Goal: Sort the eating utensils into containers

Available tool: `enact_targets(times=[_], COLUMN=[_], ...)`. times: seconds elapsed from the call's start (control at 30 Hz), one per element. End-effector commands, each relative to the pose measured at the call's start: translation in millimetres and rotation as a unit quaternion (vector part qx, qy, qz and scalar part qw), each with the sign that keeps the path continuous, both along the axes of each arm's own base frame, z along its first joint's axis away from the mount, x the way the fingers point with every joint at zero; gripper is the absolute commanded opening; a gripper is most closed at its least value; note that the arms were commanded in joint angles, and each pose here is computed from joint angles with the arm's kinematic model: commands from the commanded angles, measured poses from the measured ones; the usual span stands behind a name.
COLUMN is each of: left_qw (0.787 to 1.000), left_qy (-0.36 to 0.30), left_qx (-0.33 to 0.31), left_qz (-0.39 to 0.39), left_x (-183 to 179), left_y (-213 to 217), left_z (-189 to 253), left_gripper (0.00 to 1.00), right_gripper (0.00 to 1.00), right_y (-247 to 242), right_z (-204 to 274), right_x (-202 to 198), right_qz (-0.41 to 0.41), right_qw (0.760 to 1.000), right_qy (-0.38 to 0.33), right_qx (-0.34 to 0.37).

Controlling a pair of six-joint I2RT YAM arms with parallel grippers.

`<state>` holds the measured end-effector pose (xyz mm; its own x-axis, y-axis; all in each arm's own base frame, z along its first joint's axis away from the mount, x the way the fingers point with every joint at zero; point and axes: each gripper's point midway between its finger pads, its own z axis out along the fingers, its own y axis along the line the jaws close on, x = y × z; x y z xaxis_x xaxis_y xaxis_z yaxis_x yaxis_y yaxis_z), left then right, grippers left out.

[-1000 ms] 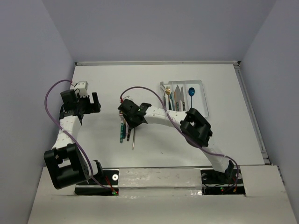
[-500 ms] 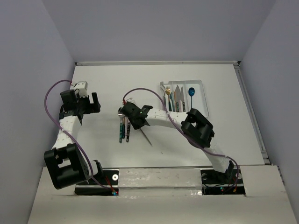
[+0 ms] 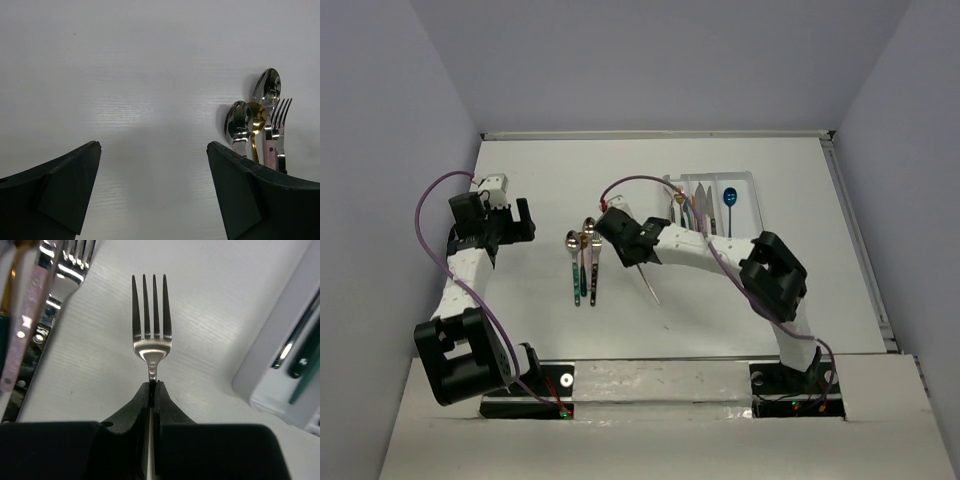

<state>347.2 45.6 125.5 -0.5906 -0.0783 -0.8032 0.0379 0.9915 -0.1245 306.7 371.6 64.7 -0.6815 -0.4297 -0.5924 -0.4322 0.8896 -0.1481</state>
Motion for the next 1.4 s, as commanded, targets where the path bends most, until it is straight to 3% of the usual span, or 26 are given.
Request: enact_targets(times=[0.0,0.13,0.27,0.5,0.6,0.63,0.67,0.77,0.83,0.87,0.97,1.0,1.13,1.23,1.37], left_qw=[1.000,1.000,1.000,0.999,0.991,0.991,0.979,0.979,0.977,0.976,0.974,0.969,0.972,0.972,0.980], left_qy=[-0.026,-0.028,-0.026,-0.035,-0.116,-0.119,-0.192,-0.192,-0.205,-0.209,-0.221,-0.238,-0.218,-0.214,-0.168], left_qx=[0.005,0.006,0.006,0.024,0.058,0.053,0.068,0.061,0.061,0.060,0.053,0.058,0.072,0.093,0.110], left_qz=[-0.005,-0.006,-0.005,0.005,0.026,0.032,0.029,0.011,0.014,0.013,0.013,0.017,0.052,0.035,0.018], left_x=[1.9,1.8,2.0,4.0,12.7,3.5,6.3,1.8,2.7,0.4,3.9,10.7,12.5,4.2,-12.2], left_y=[1.5,1.2,1.8,8.2,18.8,16.2,14.7,7.0,6.8,5.5,4.1,7.9,22.6,19.6,17.7], left_z=[12.7,13.4,11.7,11.2,38.9,24.2,52.8,34.7,38.4,37.0,53.7,78.4,125.1,154.9,143.8], left_gripper=[0.99,0.99,0.99,0.99,0.99,0.99,0.99,0.99,0.99,0.99,0.99,0.99,0.99,0.99,0.99], right_gripper=[0.00,0.00,0.00,0.00,0.00,0.00,0.00,0.00,0.13,0.32,0.48,0.54,0.61,0.60,0.60], right_y=[-30.7,-91.3,-117.0,-117.0,-120.2,-120.0,-118.1,-114.9,-115.3,-116.1,-119.0,-120.1,-126.0,-120.6,-67.6], right_z=[133.2,150.6,126.5,76.9,58.9,52.1,47.0,32.9,24.6,22.4,22.6,23.0,41.7,63.7,85.0], right_x=[62.8,122.0,164.3,183.4,183.0,181.8,179.8,178.6,178.7,177.9,175.1,174.0,172.7,159.2,109.4], right_qz=[-0.059,-0.126,-0.144,-0.160,-0.165,-0.164,-0.160,-0.151,-0.151,-0.152,-0.154,-0.154,-0.153,-0.144,-0.086], right_qw=[0.983,0.968,0.968,0.970,0.971,0.973,0.974,0.977,0.978,0.979,0.979,0.979,0.979,0.980,0.986], right_qy=[-0.147,-0.184,-0.156,-0.113,-0.098,-0.092,-0.084,-0.070,-0.064,-0.063,-0.062,-0.062,-0.075,-0.076,-0.072], right_qx=[0.093,0.118,0.137,0.143,0.140,0.137,0.138,0.133,0.126,0.124,0.121,0.119,0.112,0.114,0.121])
